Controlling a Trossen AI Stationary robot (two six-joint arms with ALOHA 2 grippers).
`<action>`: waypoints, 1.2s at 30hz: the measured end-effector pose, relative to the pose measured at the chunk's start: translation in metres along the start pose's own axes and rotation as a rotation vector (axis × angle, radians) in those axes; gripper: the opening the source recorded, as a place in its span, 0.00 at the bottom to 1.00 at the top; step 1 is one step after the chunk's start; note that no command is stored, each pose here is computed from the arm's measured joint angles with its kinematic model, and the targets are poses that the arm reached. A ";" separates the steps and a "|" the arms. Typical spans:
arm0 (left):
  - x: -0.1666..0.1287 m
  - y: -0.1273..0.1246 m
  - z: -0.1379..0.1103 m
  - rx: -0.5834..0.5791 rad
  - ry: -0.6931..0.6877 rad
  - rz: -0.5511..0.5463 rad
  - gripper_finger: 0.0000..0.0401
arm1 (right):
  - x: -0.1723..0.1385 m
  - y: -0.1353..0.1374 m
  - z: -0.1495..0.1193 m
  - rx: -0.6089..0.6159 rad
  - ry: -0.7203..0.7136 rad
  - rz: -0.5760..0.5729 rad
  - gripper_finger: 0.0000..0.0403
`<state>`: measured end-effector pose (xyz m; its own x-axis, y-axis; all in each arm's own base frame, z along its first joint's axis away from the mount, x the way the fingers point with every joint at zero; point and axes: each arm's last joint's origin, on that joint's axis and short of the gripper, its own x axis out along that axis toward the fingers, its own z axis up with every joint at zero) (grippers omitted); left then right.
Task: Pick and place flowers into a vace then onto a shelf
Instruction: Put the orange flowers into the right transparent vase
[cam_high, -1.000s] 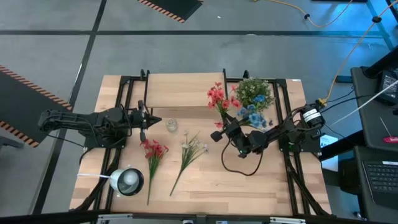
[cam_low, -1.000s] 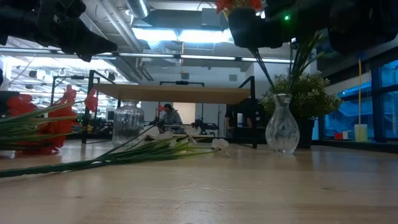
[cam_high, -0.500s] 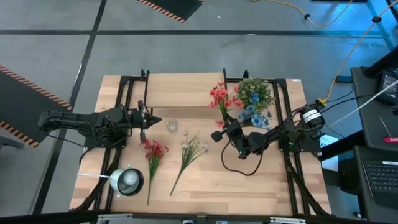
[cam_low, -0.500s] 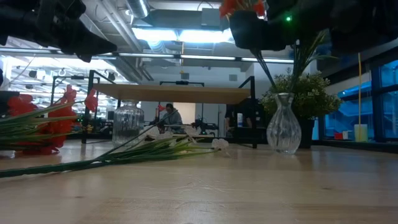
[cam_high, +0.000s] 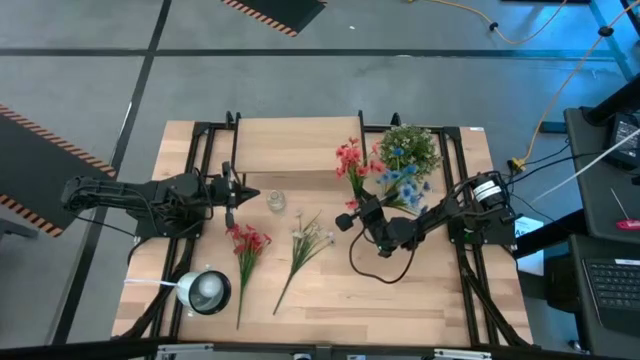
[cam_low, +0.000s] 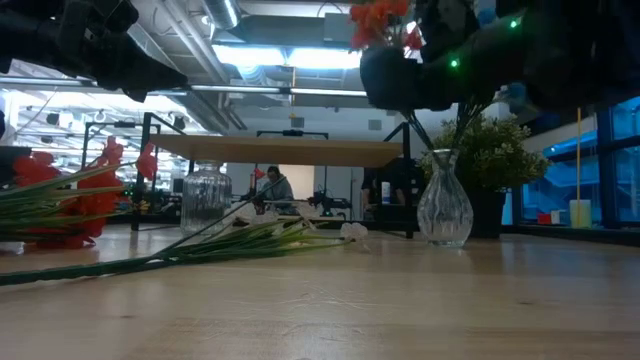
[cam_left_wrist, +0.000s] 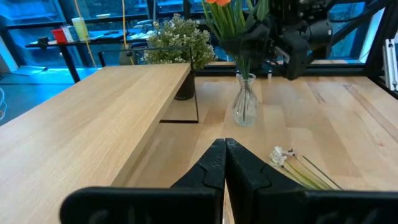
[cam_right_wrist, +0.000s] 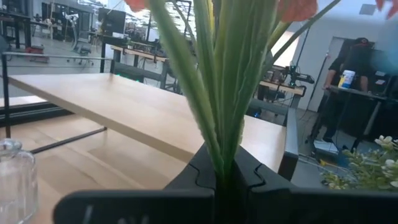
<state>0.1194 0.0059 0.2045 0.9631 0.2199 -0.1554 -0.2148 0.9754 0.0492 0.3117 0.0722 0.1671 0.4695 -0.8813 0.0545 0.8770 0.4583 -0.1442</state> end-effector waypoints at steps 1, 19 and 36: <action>0.000 0.000 0.000 0.000 0.000 0.000 0.01 | 0.000 0.000 0.000 -0.001 -0.001 0.002 0.01; 0.000 0.000 0.000 0.000 0.000 0.000 0.01 | 0.000 0.001 0.000 -0.007 -0.012 0.028 0.21; 0.000 0.000 0.000 -0.001 0.000 0.001 0.01 | -0.012 0.013 0.022 -0.123 0.047 -0.064 0.50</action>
<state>0.1194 0.0060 0.2045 0.9630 0.2204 -0.1551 -0.2154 0.9753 0.0487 0.3193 0.0912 0.1863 0.4049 -0.9141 0.0220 0.8847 0.3856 -0.2619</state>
